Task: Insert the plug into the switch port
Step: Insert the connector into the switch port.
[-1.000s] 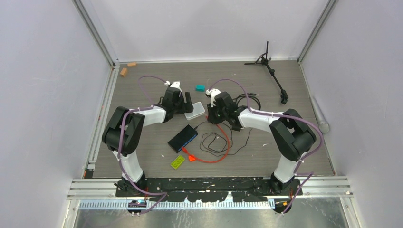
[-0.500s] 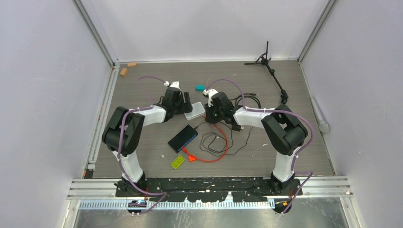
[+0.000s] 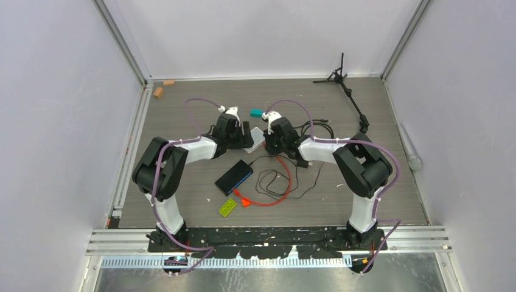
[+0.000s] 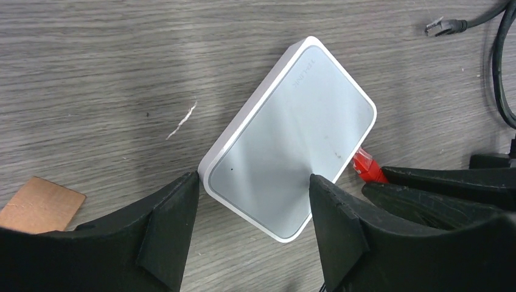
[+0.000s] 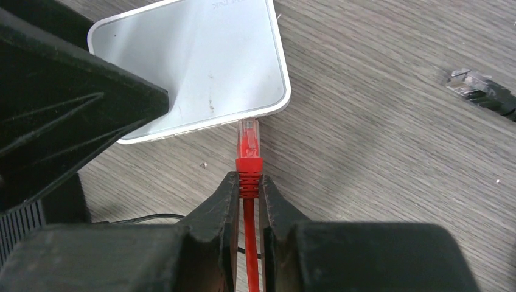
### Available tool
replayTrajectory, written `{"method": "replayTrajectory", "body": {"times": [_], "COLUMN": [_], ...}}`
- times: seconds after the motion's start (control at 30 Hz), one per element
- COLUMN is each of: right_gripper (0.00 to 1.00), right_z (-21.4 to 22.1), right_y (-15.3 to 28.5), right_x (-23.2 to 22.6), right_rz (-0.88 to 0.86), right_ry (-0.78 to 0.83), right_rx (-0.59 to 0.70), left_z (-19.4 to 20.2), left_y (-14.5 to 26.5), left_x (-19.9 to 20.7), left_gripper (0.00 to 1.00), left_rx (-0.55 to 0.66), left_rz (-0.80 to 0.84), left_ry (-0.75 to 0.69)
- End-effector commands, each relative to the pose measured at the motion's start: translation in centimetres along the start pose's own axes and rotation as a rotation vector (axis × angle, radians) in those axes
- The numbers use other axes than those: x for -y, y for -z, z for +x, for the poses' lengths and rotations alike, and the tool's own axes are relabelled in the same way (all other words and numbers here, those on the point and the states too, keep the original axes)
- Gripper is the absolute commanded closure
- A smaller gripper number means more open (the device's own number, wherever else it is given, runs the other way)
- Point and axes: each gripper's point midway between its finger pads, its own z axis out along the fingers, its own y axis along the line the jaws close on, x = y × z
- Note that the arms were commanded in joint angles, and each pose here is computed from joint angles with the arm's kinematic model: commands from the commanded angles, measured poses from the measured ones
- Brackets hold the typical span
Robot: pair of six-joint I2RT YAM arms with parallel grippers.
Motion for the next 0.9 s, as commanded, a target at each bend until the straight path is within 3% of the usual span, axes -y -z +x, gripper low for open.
{"method": "replayTrajectory", "body": {"times": [0.0,0.27,0.43,0.53,0.73,0.87], "right_gripper": [1.00,0.99,1.00,0.99,0.99,1.00], "right_z": [-2.7,-2.1,-1.8,-1.9,-1.8,-1.9], "right_y": [0.5,0.4,0.4,0.4,0.4,0.5], "right_x": [0.0,-0.4,-0.1,0.1,0.5,0.8], "right_rz": [0.008,-0.018,-0.011,-0.001,0.017,0.035], "right_ry": [0.021,0.065,0.082,0.088,0.103,0.107], "right_rx": [0.090,0.050,0.039,0.045,0.054,0.069], "left_z": [-0.7,-4.1,-7.6,-9.0,-6.5,-5.4], "left_y": [0.8,2.1,1.9,0.9,-2.0,-2.9], "left_x": [1.4,-0.6,-1.1,-0.5,2.5,2.9], "left_gripper": [0.32,0.14,0.12,0.11,0.14,0.15], "left_rx": [0.016,0.136,0.212,0.245,0.120,0.056], "left_rz": [0.045,-0.098,-0.145,-0.087,0.141,0.169], "left_ry": [-0.037,-0.095,-0.158,-0.177,-0.176,-0.151]}}
